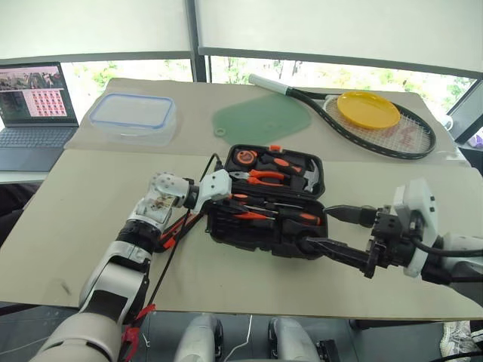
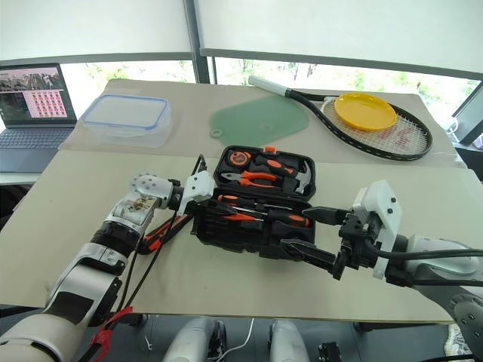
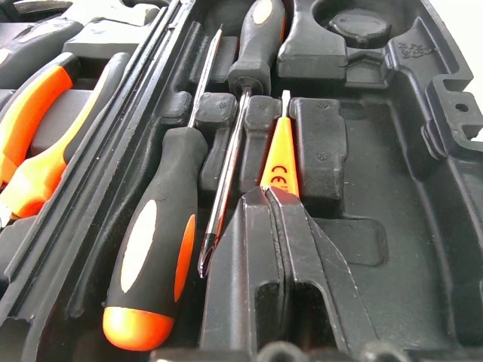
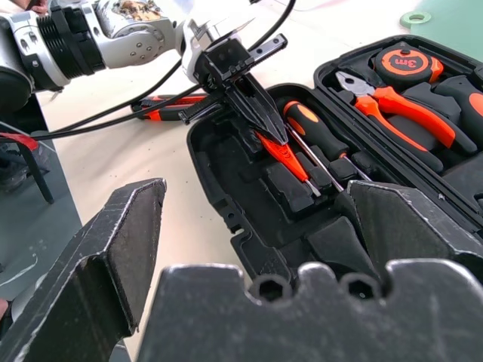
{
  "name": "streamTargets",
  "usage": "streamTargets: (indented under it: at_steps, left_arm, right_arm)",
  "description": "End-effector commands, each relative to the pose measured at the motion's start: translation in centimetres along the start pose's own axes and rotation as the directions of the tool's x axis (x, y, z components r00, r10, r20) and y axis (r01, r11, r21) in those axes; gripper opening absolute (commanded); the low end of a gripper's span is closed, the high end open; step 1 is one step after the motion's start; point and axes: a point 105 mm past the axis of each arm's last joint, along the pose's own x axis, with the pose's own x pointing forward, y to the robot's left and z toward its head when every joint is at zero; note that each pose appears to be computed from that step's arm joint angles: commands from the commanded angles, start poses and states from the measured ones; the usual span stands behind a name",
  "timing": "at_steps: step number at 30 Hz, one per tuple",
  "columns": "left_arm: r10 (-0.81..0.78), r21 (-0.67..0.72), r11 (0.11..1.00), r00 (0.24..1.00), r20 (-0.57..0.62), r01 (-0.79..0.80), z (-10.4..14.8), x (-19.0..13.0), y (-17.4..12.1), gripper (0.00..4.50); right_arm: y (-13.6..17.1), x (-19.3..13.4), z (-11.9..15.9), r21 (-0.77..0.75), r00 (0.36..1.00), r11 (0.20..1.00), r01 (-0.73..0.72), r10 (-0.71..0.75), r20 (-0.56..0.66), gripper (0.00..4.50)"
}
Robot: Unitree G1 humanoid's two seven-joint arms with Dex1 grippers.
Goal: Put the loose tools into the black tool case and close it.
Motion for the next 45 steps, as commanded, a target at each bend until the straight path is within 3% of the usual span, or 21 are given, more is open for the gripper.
streamTargets:
  at_steps: [1, 10, 16, 19, 22, 24, 28, 30, 35, 39, 45]
  left_arm:
    - [-0.045, -0.059, 0.997, 0.995, -0.086, 0.040, -2.9, 0.6, -1.6, 0.03]
    - [-0.065, -0.058, 0.997, 0.984, -0.167, 0.056, -4.7, 0.9, -2.0, 0.03]
    - [-0.038, -0.068, 0.997, 0.991, -0.132, 0.029, -3.5, 0.1, -1.1, 0.03]
    - [0.052, -0.120, 0.991, 0.998, -0.035, -0.056, -0.6, -2.5, 0.8, 0.74]
    - [0.133, -0.177, 0.976, 0.990, 0.043, -0.124, 1.7, -5.5, 1.5, 1.85]
    - [0.253, -0.233, 0.945, 0.964, 0.086, -0.228, 3.8, -10.0, 1.1, 2.56]
    - [0.416, -0.325, 0.860, 0.910, -0.006, -0.395, 4.1, -16.3, -2.4, 4.04]
    - [0.467, -0.363, 0.802, 0.877, -0.115, -0.474, 2.6, -18.8, -4.9, 4.40]
    - [0.537, -0.402, 0.661, 0.773, -0.337, -0.634, -0.8, -23.4, -9.6, 4.40]
    - [0.546, -0.362, 0.606, 0.701, -0.459, -0.708, -2.5, -24.7, -10.7, 4.40]
    - [0.408, -0.464, 0.660, 0.801, -0.438, -0.591, -0.5, -20.2, -9.5, 4.40]
  right_arm:
    - [0.1, 0.0, 0.9, -0.033, 1.000, 0.999, -0.011, 0.012, 0.024, 4.50]
    - [0.2, 0.2, 0.8, -0.033, 1.000, 0.999, -0.013, 0.014, 0.022, 4.50]
    - [0.2, 0.3, 0.7, -0.035, 1.000, 0.999, -0.014, 0.015, 0.020, 4.50]
    - [0.1, 0.6, 0.7, -0.053, 0.999, 0.998, -0.031, 0.031, 0.012, 4.50]
    - [-0.1, 0.9, 0.7, -0.085, 0.999, 0.995, -0.043, 0.044, 0.005, 4.50]
    - [-0.6, 1.4, 1.1, -0.112, 0.998, 0.992, -0.055, 0.057, 0.012, 4.50]
    - [-0.8, 1.8, 1.3, -0.142, 0.993, 0.983, -0.117, 0.119, 0.002, 4.50]
    - [-0.9, 1.8, 1.3, -0.156, 0.988, 0.976, -0.153, 0.153, -0.013, 4.50]
    - [-1.0, 2.0, 1.5, -0.188, 0.974, 0.956, -0.227, 0.223, -0.044, 4.50]
    - [-1.2, 2.2, 1.8, -0.198, 0.964, 0.944, -0.265, 0.260, -0.055, 4.50]
    - [-1.2, 2.3, 2.2, -0.250, 0.962, 0.928, -0.275, 0.265, -0.073, 4.50]
